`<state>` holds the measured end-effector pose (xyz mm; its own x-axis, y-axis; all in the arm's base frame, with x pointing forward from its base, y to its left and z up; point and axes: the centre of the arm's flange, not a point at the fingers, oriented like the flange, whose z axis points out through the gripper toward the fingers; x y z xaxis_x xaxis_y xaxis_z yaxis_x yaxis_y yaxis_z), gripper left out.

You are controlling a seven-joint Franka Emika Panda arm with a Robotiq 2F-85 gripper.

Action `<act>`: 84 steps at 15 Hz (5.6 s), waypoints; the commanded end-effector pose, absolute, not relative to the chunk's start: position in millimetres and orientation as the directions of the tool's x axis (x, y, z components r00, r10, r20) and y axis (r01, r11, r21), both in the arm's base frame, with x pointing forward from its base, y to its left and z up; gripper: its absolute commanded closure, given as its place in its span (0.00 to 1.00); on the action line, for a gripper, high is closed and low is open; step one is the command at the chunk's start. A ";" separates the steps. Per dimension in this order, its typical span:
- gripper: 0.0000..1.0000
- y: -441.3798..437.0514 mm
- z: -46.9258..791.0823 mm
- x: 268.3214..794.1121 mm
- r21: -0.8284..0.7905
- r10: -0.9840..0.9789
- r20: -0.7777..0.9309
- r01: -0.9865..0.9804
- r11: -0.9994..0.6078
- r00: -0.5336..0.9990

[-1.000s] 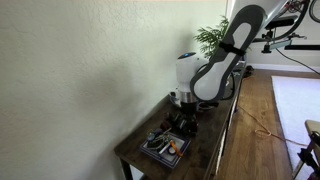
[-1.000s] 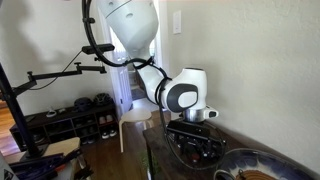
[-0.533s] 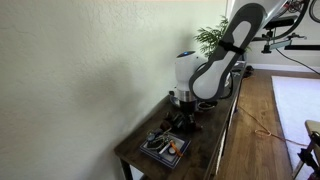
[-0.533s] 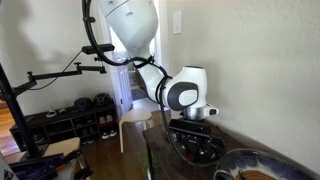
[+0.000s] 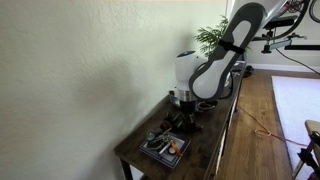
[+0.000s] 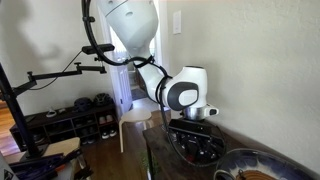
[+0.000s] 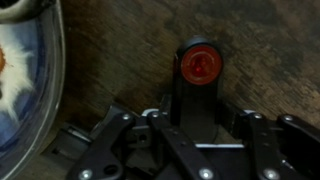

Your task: Move the black object with the red spot on it to the right bowl

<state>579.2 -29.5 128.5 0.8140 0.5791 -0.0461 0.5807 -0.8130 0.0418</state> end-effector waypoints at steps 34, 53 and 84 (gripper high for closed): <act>0.00 -54.5 149.1 572.3 0.012 0.488 -0.049 0.489 -0.872 0.871; 0.40 -55.4 132.2 570.3 -0.009 0.441 -0.005 0.441 -0.897 0.897; 0.81 -52.0 215.5 560.0 0.059 0.439 0.055 0.436 -0.898 0.897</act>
<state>572.7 -41.7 188.1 0.8849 0.4644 0.0368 0.4635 -0.8856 0.0295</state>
